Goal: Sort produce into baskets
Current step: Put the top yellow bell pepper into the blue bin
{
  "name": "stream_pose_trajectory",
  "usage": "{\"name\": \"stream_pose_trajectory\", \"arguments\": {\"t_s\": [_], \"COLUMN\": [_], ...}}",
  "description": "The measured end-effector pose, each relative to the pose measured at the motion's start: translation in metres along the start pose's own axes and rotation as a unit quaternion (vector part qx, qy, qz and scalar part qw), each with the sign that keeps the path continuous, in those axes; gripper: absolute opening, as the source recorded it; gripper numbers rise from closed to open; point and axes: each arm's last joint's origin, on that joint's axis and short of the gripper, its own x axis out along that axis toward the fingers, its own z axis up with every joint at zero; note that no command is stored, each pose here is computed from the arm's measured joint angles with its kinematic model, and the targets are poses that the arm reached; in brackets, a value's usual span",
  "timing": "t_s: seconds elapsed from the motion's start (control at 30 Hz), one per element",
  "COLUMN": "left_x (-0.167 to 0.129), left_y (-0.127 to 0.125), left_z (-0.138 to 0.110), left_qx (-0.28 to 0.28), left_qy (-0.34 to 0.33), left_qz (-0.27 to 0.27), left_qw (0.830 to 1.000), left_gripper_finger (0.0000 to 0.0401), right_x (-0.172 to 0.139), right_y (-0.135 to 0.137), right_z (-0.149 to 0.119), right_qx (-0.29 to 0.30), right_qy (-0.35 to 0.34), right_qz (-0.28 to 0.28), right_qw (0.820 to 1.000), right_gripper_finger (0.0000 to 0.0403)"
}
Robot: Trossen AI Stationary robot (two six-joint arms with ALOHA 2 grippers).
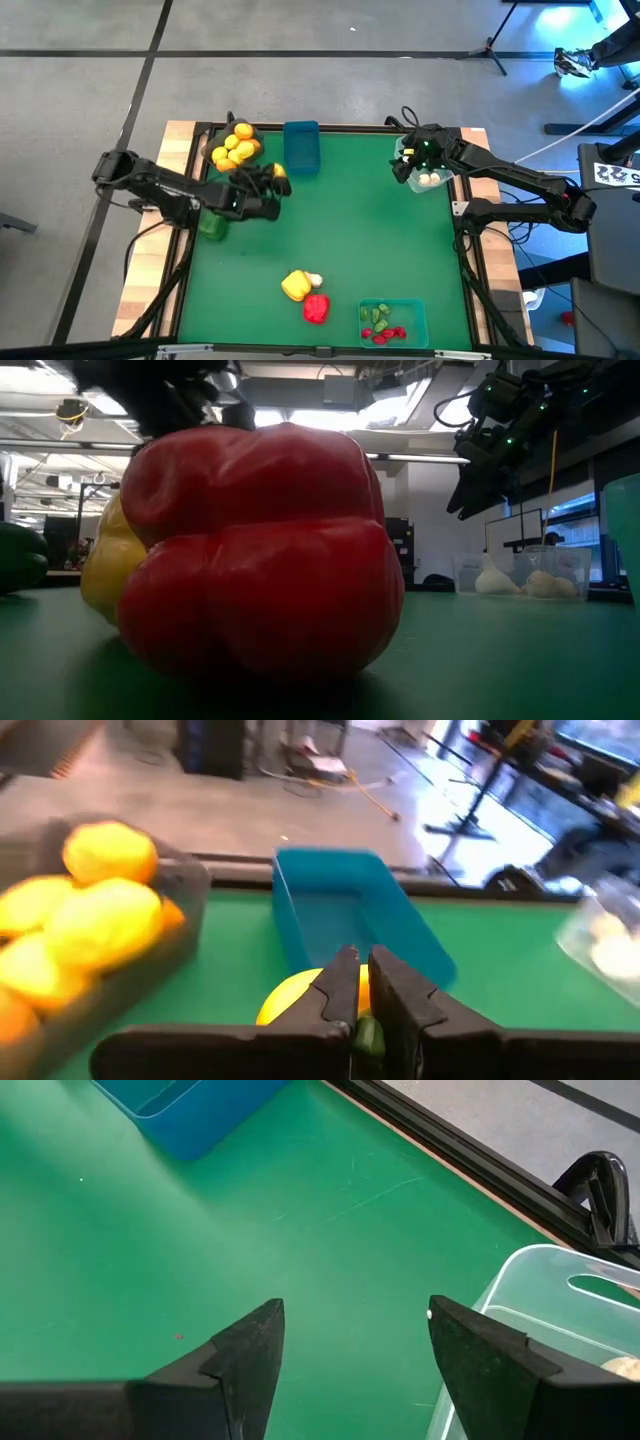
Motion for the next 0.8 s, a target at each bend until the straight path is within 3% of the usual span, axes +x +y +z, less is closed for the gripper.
{"name": "stream_pose_trajectory", "arguments": {"t_s": [0.17, 0.3, 0.5, 0.6, 0.8], "left_x": [0.038, 0.074, 0.12, 0.139, 0.17], "left_y": [-0.007, -0.012, 0.012, 0.022, 0.027], "left_z": [0.028, 0.053, 0.084, 0.097, 0.097], "left_qx": [0.014, 0.049, 0.068, 0.074, 0.057], "left_qy": [-0.017, -0.008, -0.011, -0.018, -0.033], "left_qz": [0.018, -0.034, -0.052, -0.097, -0.161], "left_qw": [1.0, 0.998, 0.996, 0.992, 0.985], "left_gripper_finger": [0.0012, 0.0009, 0.0015, 0.0008, 0.0012], "right_x": [0.0, 0.0, 0.0, 0.0, 0.0], "right_y": [0.0, 0.0, -0.001, -0.001, -0.001], "right_z": [0.0, 0.0, 0.0, 0.0, 0.0], "right_qx": [0.0, 0.01, 0.013, 0.013, 0.013], "right_qy": [0.0, -0.001, -0.002, -0.002, -0.004], "right_qz": [0.0, -0.002, -0.012, -0.012, -0.02], "right_qw": [1.0, 1.0, 1.0, 1.0, 1.0], "right_gripper_finger": [0.0244, 0.0244, 0.0243, 0.0244, 0.0244]}}
